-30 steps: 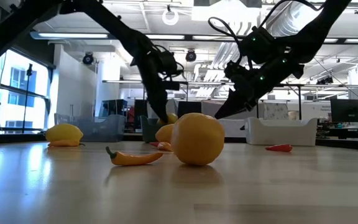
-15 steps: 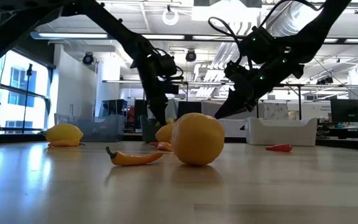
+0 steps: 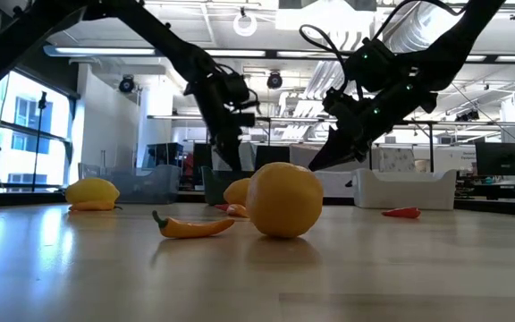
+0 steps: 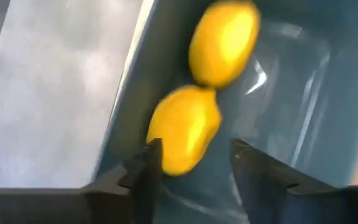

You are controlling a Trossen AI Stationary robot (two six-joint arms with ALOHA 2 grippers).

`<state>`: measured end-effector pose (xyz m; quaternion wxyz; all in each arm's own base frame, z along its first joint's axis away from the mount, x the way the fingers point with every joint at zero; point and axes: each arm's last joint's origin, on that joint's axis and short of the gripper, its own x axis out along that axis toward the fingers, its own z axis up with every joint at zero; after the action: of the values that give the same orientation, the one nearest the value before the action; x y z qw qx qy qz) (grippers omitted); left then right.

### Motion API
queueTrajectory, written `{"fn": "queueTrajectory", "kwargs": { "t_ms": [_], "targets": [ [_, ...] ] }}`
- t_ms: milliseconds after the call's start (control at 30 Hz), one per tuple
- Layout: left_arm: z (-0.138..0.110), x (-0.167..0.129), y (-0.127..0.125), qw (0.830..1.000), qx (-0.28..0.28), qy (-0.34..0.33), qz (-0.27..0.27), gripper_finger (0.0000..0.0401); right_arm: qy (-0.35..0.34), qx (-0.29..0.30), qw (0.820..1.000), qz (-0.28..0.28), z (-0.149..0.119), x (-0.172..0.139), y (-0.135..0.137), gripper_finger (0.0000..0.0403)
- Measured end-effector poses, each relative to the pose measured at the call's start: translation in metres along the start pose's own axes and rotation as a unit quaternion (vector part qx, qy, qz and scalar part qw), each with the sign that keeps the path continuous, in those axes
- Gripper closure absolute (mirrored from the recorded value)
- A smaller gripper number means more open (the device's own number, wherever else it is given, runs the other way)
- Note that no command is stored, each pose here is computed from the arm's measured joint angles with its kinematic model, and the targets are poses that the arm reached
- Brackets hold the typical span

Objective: Sort produce into baskets
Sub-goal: Put the yellow lemon into the blue bin

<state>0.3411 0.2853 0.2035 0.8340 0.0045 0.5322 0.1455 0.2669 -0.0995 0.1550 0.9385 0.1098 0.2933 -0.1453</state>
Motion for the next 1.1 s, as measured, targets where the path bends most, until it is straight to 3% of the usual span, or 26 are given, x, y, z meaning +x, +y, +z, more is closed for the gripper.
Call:
{"fn": "queueTrajectory", "kwargs": {
  "t_ms": [200, 367, 600, 867, 1100],
  "targets": [
    [0.010, -0.015, -0.001, 0.996, -0.014, -0.073, -0.044, 0.0335, 0.000, 0.005, 1.000, 0.000, 0.000, 0.000, 0.000, 0.0396],
    [0.006, -0.019, -0.008, 0.990, -0.033, -0.131, -0.045, 0.0395, 0.000, 0.005, 1.000, 0.000, 0.000, 0.000, 0.000, 0.0396],
    [-0.021, -0.034, -0.035, 0.973, -0.055, -0.223, 0.006, 0.0395, 0.000, 0.008, 1.000, 0.001, 0.000, 0.000, 0.000, 0.0396],
    [-0.077, -0.063, -0.083, 0.944, -0.075, -0.323, 0.009, 0.0394, 0.000, 0.055, 0.997, 0.050, 0.000, 0.001, 0.017, 0.0394],
    [-0.127, -0.074, -0.121, 0.911, -0.092, -0.403, -0.006, 0.0394, 0.019, 0.093, 0.992, 0.085, -0.007, 0.000, 0.055, 0.0329]
  ]
}}
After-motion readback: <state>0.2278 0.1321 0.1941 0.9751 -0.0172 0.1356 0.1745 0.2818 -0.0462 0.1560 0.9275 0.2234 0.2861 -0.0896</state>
